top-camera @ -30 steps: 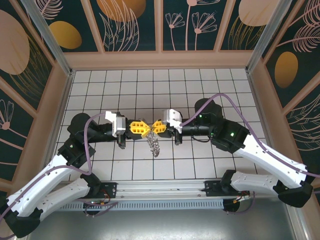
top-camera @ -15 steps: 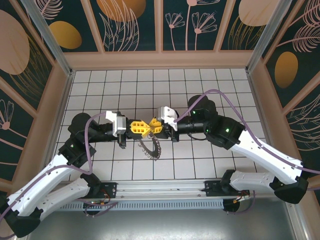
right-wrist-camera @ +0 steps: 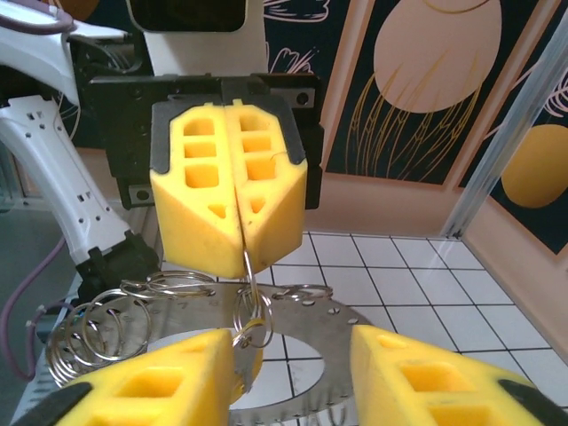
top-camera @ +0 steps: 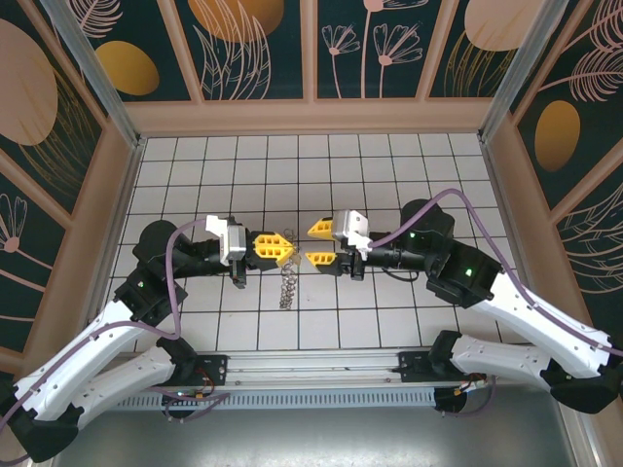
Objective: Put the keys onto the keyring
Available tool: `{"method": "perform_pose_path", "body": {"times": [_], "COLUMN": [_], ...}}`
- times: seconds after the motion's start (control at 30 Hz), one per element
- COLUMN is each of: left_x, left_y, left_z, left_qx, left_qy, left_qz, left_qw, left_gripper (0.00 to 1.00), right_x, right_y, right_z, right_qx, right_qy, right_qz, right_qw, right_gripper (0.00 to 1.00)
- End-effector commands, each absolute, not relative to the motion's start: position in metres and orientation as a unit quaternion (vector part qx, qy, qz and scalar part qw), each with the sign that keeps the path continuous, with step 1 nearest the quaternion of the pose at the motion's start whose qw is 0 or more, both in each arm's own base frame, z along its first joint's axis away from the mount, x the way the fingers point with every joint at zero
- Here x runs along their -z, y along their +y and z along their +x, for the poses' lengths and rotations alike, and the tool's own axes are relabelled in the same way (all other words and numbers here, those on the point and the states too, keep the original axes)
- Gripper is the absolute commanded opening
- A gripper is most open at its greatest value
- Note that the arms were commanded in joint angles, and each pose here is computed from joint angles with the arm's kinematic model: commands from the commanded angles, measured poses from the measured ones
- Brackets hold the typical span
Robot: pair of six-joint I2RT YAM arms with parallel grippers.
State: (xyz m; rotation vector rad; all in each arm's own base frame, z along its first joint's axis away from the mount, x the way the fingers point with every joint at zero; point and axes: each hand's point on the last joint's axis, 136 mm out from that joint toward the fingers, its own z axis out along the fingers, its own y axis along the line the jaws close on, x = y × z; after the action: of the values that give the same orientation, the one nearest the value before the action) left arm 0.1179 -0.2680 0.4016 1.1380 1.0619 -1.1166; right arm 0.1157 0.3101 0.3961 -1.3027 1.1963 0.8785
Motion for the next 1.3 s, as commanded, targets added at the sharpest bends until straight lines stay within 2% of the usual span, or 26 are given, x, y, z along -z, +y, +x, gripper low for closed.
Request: {"method": "perform_pose_path", "body": {"times": [0.0,0.1,0.37,0.77,0.97,1.13,1.27], "left_x": [-0.418,-0.418,-0.418,-0.417,-0.414,-0.415,-0.413], "left_y": [-0.264,-0.264,-0.265,-0.264,-0.265,-0.265,-0.265], "left_z": [0.114,0.114,0.113,0.114,0.116,0.116,0.118], "left_qx": [0.472,0.472,0.473,0.471,0.47,0.47,0.465], "left_qy": [0.425,0.425,0.424,0.428,0.433,0.432,0.44], "left_qz": [0.485,0.485,0.487,0.485,0.484,0.484,0.485], "left_qw": [0.601,0.601,0.599,0.6,0.597,0.599,0.596], "left_gripper": [0.0,0.0,0.0,0.0,0.0,0.0,0.0], "right_x": [-0.407,-0.406,-0.4,-0.396,-0.397,-0.396,-0.394], "right_y": [0.313,0.316,0.323,0.331,0.331,0.331,0.331], "right_z": [0.114,0.112,0.107,0.105,0.103,0.103,0.111], "right_qx": [-0.381,-0.39,-0.407,-0.417,-0.423,-0.42,-0.403], "right_qy": [0.484,0.48,0.475,0.471,0.466,0.467,0.481], "right_qz": [-0.543,-0.545,-0.556,-0.562,-0.562,-0.563,-0.561], "right_qw": [0.57,0.566,0.547,0.536,0.536,0.537,0.54], "right_gripper": [0.33,0.27,0.32,0.21,0.22,0.01,0.0]}}
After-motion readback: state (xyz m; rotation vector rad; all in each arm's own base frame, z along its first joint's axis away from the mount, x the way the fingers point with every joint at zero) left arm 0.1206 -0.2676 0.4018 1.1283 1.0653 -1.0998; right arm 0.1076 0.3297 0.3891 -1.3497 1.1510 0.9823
